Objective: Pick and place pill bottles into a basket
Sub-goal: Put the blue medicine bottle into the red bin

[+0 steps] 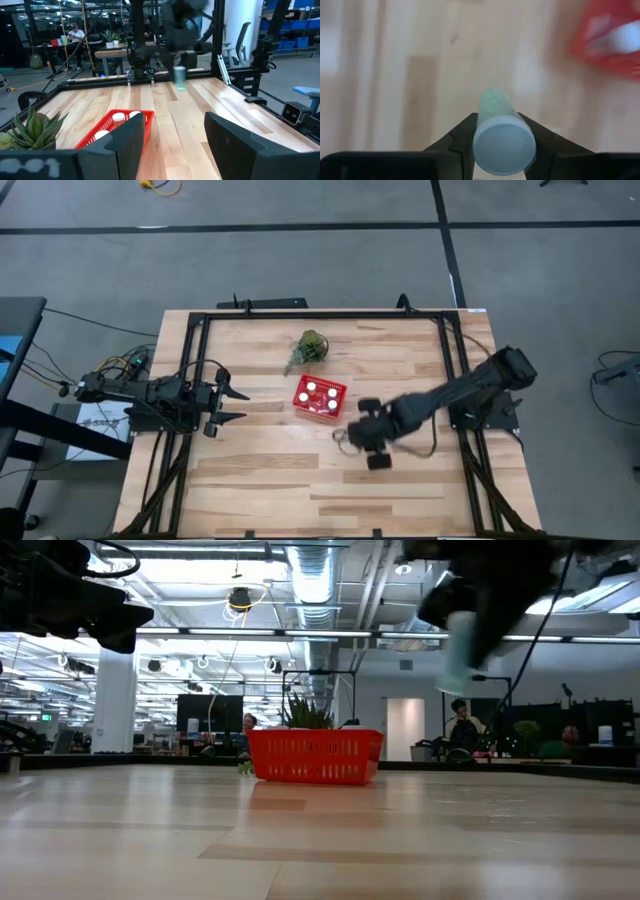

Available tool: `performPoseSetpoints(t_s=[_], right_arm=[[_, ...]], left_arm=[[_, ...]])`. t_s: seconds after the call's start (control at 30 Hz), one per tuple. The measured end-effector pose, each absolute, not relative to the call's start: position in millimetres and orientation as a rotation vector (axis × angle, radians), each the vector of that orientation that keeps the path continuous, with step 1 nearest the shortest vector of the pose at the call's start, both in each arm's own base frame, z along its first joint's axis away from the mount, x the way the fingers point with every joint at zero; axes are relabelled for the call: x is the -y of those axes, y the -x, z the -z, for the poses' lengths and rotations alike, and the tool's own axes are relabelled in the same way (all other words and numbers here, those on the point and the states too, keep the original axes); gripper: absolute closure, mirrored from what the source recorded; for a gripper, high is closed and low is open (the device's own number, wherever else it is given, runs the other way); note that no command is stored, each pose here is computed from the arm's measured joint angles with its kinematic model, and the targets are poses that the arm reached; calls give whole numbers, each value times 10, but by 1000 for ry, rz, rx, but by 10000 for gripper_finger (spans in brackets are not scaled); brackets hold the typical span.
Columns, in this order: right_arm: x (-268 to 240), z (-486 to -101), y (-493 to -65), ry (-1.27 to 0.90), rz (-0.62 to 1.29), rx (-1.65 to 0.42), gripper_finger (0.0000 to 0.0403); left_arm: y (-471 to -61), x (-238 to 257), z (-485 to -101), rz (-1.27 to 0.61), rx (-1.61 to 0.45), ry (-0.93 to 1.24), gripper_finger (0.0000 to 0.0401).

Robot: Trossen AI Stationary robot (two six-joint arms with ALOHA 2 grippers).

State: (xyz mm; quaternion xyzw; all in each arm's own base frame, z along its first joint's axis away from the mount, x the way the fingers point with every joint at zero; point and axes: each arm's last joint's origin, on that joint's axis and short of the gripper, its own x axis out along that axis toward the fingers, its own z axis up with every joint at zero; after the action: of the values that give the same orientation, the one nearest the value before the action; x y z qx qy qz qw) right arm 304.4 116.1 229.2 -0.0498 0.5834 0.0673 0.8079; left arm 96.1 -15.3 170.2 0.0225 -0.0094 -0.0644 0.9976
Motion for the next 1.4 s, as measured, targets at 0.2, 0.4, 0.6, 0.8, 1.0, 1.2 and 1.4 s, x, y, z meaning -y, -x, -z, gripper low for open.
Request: performPoseSetpoints(t_s=[0.2, 0.4, 0.6, 0.8, 1.0, 1.2, 1.4], right_arm=[[-684, -2475, -3204, 135, -104, -1105, 287], [-260, -2339, -3412, 137, -90, -1084, 287], [-83, -2160, -3603, 152, -134, -1083, 287], [-54, -2090, -3848, 215, -173, -1082, 288], [-21, -2063, -4039, 262, -208, -1129, 288], [77, -1999, -4180, 275, -218, -1187, 288], [172, -1977, -4233, 265, -225, -1196, 287]], left_arm=[[-961, 153, -1702, 129, 19, -45, 202], [-960, 153, -1702, 129, 19, -38, 202], [-960, 153, -1703, 129, 19, -37, 202], [-960, 154, -1702, 131, 18, -43, 202], [-960, 154, -1702, 131, 19, -45, 202], [-960, 154, -1702, 132, 19, -40, 202], [-961, 154, -1701, 132, 18, -36, 202]])
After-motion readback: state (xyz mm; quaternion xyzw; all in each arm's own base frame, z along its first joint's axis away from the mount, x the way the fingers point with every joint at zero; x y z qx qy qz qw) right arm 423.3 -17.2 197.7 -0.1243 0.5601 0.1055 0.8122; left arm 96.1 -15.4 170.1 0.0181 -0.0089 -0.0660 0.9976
